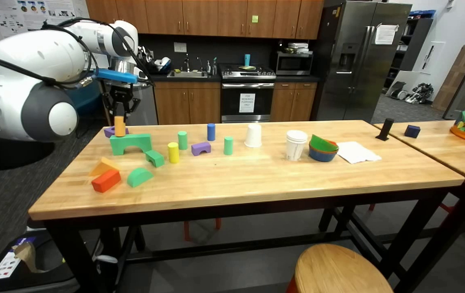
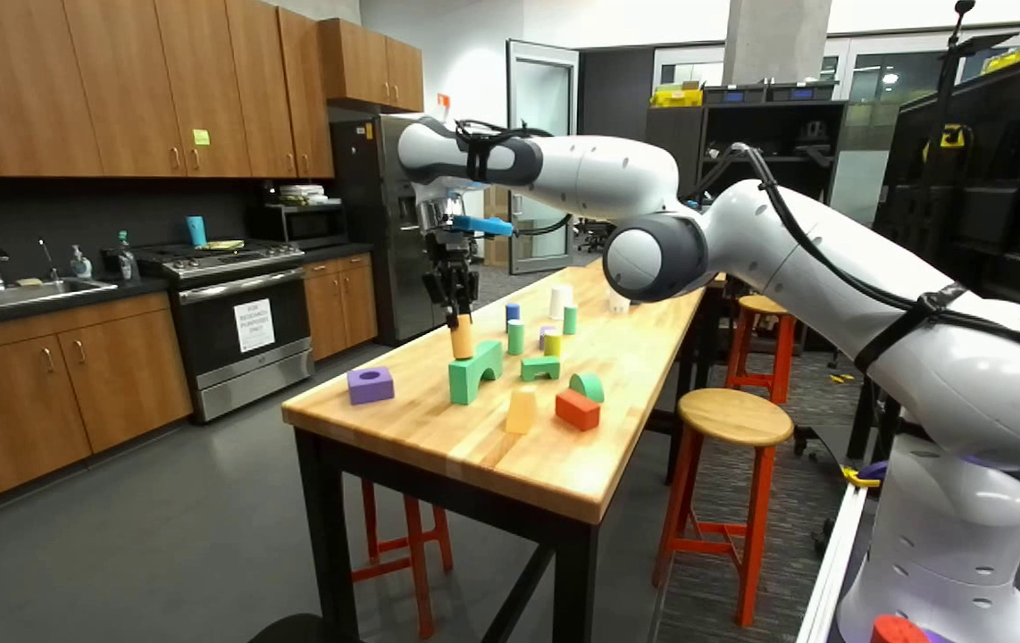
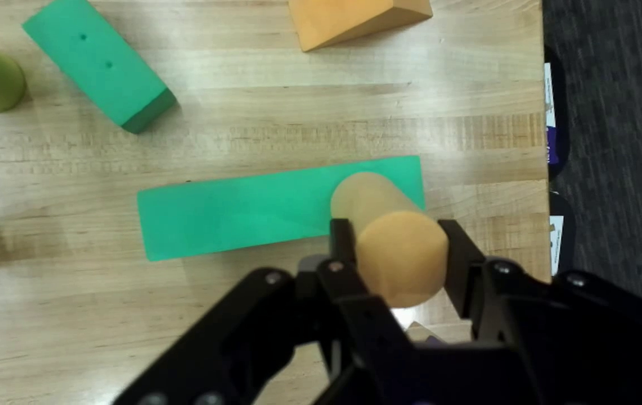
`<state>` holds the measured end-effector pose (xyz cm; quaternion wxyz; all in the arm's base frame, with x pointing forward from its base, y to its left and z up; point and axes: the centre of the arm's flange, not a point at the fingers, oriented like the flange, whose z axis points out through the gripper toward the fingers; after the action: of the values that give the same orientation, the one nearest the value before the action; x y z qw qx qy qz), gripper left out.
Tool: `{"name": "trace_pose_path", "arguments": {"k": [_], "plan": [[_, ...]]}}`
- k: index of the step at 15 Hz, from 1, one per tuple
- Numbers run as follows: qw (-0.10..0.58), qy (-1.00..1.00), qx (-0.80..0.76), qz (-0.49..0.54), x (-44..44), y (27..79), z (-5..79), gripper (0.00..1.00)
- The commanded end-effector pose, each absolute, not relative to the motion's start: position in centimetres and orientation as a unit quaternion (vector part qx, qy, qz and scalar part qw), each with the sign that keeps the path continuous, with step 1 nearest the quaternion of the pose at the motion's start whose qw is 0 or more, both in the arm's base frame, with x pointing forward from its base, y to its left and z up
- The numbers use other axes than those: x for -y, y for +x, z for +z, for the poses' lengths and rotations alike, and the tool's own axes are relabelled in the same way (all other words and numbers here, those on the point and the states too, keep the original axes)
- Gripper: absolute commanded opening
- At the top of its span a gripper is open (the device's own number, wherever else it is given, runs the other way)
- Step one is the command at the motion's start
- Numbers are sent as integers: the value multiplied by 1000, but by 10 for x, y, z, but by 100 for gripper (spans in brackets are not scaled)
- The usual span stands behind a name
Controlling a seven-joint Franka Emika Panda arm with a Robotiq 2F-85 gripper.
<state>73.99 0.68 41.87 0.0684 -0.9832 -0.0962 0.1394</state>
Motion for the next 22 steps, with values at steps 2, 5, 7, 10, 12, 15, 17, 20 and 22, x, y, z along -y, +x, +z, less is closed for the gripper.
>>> {"name": "trace_pose_path", "arguments": {"k": [2,5,7,10,12,15,17,20,22], "plan": [[67,-985,97,128,-11,668,402,15],[68,-985,93,127,-13,668,403,15],[65,-986,93,124,-15,668,404,15],[61,-986,96,121,-18,668,407,15],[61,-986,99,120,-19,668,410,15],[61,-986,101,115,-18,668,419,15],[57,-988,100,105,-16,668,427,15],[56,-988,106,102,-19,667,433,15],[58,-987,108,104,-21,666,434,15]]}}
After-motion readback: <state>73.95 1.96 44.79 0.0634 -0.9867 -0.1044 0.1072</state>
